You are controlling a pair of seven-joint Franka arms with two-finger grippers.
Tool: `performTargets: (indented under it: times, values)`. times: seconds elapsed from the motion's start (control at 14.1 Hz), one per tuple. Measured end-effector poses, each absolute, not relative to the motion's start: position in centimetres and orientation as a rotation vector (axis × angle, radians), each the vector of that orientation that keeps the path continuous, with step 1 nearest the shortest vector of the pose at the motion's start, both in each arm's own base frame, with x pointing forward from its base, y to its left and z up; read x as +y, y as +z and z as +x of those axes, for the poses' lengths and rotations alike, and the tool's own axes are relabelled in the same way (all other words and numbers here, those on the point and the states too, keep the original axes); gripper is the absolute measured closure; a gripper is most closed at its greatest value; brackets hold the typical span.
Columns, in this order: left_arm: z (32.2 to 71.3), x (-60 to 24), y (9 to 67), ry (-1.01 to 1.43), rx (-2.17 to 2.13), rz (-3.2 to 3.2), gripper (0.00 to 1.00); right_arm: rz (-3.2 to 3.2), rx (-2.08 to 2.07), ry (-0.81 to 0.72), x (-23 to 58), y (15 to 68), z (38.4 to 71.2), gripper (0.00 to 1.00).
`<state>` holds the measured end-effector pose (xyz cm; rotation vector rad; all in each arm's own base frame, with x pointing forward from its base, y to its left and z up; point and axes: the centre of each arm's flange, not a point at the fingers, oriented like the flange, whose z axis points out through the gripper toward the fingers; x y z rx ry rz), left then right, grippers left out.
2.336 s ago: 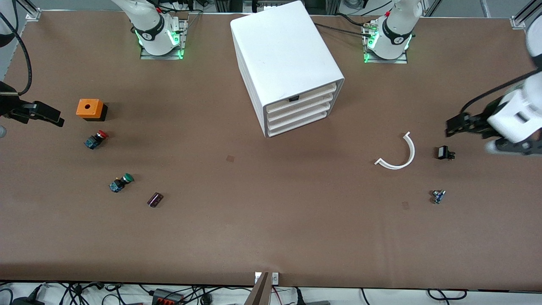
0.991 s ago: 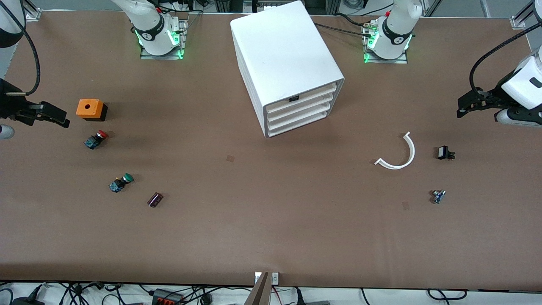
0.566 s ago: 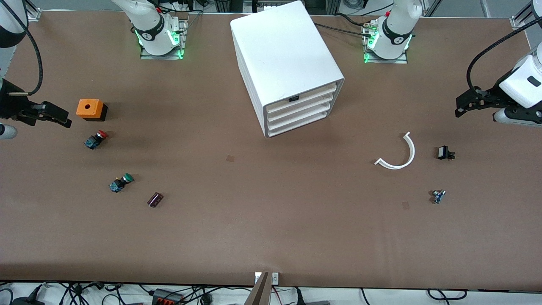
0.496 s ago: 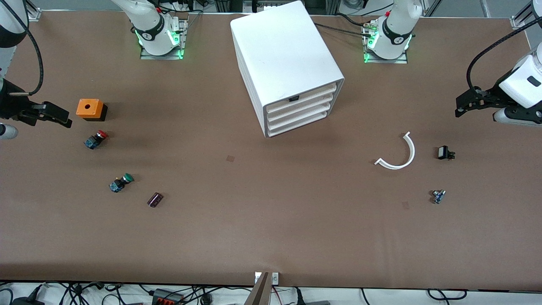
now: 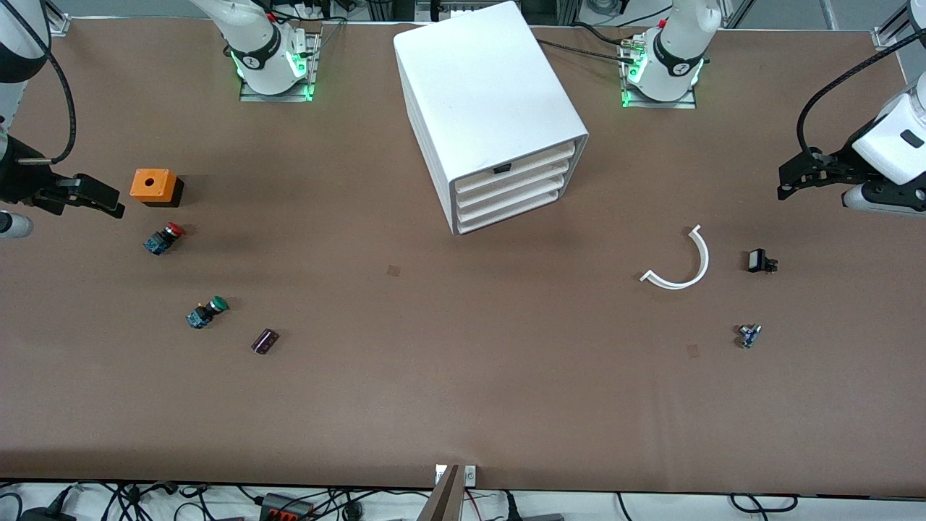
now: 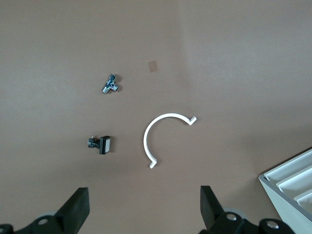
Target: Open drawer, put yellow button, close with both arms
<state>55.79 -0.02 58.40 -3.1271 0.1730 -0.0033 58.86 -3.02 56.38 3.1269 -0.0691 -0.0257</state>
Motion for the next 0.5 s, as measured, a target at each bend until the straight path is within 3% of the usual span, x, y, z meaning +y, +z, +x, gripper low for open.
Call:
performTargets:
  times: [0.5]
  values:
    - [55.79,-0.02,58.41,-0.003,0.173,-3.127,0.00,3.127,-0.069,-0.030,-3.02,56.27,58.84,0.00]
